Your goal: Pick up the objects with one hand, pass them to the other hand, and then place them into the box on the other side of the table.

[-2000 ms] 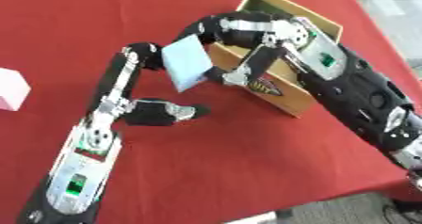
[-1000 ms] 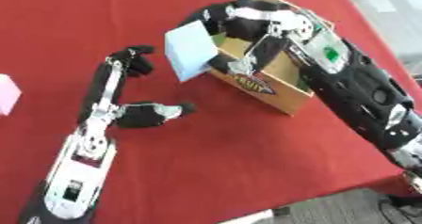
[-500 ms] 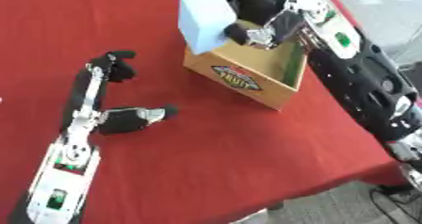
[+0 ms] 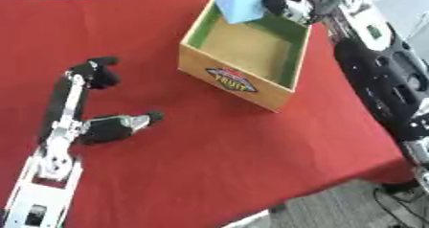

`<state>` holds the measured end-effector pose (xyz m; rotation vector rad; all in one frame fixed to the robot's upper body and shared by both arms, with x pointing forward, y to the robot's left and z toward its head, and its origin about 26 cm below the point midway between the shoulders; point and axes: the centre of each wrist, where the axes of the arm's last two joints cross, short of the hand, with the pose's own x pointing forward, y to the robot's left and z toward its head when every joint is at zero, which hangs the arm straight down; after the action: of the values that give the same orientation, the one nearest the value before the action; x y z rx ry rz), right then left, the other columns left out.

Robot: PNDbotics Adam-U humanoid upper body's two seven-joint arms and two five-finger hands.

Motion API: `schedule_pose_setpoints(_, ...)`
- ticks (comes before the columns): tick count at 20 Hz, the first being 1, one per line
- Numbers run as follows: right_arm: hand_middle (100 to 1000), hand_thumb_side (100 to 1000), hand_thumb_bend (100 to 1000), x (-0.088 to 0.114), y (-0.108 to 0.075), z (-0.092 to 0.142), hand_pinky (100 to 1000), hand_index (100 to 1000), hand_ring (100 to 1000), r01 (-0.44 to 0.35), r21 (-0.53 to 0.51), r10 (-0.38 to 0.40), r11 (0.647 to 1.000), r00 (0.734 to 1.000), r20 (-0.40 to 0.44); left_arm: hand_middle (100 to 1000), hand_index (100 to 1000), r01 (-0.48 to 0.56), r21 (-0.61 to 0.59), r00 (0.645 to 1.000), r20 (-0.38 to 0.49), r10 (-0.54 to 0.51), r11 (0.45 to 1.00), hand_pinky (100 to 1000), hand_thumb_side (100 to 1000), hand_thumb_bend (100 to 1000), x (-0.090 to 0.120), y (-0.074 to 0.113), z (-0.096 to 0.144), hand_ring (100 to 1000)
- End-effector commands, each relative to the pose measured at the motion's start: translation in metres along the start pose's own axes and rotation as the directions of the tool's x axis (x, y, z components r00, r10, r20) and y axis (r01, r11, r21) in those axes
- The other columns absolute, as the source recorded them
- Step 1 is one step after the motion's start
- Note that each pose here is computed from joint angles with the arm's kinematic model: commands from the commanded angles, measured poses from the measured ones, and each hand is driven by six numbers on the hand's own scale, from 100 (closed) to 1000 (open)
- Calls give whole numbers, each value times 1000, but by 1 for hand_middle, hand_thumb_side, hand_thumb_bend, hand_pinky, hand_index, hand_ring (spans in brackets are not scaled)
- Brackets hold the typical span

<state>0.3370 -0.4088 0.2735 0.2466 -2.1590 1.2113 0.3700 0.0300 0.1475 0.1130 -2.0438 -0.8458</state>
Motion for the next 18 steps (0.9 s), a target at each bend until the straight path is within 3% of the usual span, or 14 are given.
schedule_pose_setpoints(1,423,345,100,10,-21,19,820,501,879,-76,-28,75,997,996,-37,537,794,12,23,1000,13,-13,1000,707,220,926,4,9,-1,629)
schedule_pose_setpoints(9,436,323,100,-5,-31,70,821,517,868,-136,-128,113,982,978,-177,540,795,26,40,999,-28,-25,999,720,224,930,-7,16,5,632)
schedule_pose_setpoints(18,454,308,100,-21,-31,96,828,540,874,-168,-166,120,972,957,-266,543,795,40,42,999,-34,-38,998,730,210,916,-9,23,13,639)
